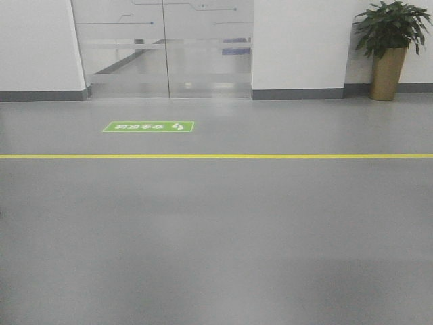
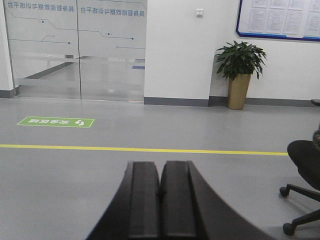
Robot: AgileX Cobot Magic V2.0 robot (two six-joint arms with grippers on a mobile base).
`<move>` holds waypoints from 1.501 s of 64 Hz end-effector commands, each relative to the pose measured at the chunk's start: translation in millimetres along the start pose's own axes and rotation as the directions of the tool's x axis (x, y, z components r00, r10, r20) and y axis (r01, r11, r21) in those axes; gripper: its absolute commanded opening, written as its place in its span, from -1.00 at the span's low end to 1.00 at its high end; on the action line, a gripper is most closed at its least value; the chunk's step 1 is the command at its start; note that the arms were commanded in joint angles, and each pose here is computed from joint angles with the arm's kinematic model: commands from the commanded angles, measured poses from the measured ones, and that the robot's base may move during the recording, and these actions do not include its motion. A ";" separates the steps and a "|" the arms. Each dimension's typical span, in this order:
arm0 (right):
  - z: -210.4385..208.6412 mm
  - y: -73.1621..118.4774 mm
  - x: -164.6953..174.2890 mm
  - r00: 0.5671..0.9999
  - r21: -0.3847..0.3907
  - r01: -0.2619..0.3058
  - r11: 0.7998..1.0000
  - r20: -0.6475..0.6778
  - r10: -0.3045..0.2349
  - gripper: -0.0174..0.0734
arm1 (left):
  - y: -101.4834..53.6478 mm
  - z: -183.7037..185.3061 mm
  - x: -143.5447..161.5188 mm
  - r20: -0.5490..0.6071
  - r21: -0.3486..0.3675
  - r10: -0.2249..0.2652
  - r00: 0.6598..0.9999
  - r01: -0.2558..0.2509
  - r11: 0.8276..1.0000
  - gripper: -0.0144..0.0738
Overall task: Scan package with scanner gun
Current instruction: 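Drive the base forward and turn toward the red-framed table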
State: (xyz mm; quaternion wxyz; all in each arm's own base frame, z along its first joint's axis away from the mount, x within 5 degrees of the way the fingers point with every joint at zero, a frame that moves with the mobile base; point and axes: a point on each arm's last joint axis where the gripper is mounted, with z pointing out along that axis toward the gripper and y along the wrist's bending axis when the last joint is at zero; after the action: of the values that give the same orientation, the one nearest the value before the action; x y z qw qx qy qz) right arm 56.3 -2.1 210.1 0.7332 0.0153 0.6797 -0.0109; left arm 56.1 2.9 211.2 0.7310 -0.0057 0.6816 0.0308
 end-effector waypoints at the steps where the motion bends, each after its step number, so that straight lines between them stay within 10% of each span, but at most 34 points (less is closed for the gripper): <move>1: 0.1 -0.1 -4.5 1.000 0.001 0.006 1.000 0.027 -0.006 -0.97 | -0.3 0.1 -2.0 0.017 0.005 -0.008 1.000 0.008 1.000 -0.88; 96: 0.1 -0.1 -4.5 1.000 0.001 0.006 1.000 0.027 -0.006 -0.97 | -0.3 0.1 -2.0 0.017 0.005 -0.008 1.000 0.008 1.000 -0.88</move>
State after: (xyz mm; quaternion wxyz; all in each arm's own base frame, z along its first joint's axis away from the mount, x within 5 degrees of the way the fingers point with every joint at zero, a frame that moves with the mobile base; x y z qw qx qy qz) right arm 56.3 -2.1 210.1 0.7332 0.0153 0.6797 -0.0109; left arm 56.2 2.9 210.5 0.7304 -0.0057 0.6823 0.0308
